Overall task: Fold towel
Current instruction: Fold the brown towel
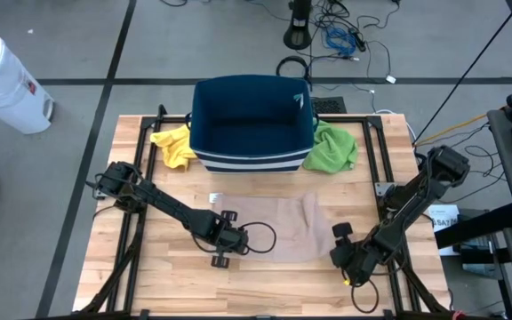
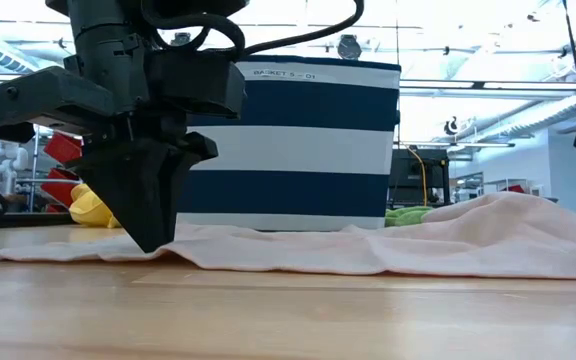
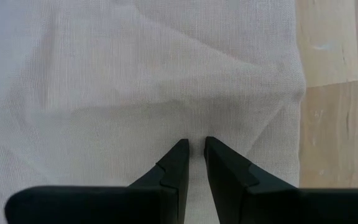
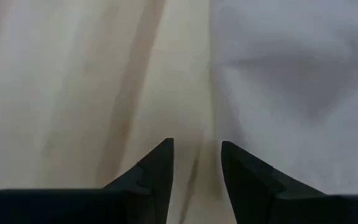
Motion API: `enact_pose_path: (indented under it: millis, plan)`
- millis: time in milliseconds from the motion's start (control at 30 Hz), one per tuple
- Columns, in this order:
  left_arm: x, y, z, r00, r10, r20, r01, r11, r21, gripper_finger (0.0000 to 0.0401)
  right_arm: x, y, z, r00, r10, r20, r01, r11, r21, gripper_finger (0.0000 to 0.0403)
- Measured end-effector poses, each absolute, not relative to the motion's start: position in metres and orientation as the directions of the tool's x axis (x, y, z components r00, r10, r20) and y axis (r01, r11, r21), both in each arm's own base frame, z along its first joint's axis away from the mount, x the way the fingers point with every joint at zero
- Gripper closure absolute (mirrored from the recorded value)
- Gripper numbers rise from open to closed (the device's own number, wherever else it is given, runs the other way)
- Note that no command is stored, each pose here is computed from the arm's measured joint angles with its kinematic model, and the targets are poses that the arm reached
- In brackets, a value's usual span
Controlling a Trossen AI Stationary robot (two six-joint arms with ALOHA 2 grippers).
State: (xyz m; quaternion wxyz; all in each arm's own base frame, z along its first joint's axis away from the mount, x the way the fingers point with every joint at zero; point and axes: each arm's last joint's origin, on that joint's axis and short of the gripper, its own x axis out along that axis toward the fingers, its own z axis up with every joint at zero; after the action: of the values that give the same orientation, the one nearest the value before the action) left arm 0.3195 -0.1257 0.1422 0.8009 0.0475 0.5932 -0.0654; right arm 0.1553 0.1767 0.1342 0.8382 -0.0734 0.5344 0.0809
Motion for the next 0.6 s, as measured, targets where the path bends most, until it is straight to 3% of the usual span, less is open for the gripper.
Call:
enact_pose_path:
  millis: [600]
  plan:
    - [0.3196, -0.1256, 0.1423, 0.288, -0.049, -0.956, 0.16, 0.987, -0.003, 0.0339, 0.1532, 0.1673, 0.1306, 0.411, -0.075, -0.909, -0.205, 0.963, -0.172, 0.0297]
